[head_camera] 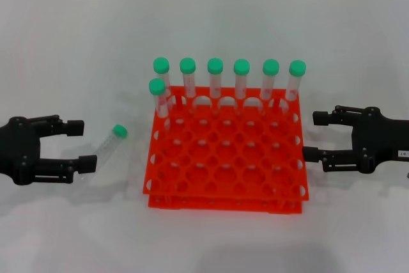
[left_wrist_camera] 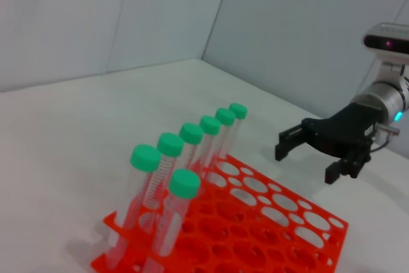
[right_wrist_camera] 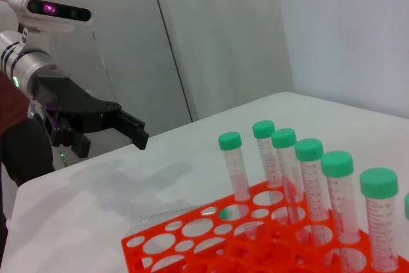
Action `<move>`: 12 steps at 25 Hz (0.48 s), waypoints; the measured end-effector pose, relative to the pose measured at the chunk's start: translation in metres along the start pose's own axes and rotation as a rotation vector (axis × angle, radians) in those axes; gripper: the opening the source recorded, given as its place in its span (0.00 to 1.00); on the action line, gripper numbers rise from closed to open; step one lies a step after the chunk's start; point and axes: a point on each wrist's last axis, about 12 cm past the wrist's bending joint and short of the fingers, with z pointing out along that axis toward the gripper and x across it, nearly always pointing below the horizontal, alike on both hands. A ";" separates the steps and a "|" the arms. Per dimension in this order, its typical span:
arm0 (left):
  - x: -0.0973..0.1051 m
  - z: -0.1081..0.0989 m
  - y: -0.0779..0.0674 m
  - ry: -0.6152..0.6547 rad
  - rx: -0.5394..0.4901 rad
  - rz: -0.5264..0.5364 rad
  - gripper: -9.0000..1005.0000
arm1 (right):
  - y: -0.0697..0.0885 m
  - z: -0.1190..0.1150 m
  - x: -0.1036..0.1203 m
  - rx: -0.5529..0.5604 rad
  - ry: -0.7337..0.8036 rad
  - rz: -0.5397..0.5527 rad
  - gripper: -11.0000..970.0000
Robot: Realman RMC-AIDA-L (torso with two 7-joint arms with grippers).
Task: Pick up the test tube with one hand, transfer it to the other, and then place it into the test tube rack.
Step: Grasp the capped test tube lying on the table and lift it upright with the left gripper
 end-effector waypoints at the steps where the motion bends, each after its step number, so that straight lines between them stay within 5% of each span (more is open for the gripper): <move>1: 0.000 -0.001 0.000 -0.003 -0.005 -0.001 0.88 | 0.000 0.000 0.000 0.000 -0.001 0.000 0.84; 12: -0.006 -0.007 0.020 0.153 -0.101 -0.125 0.88 | 0.000 0.003 -0.003 -0.004 -0.017 0.004 0.84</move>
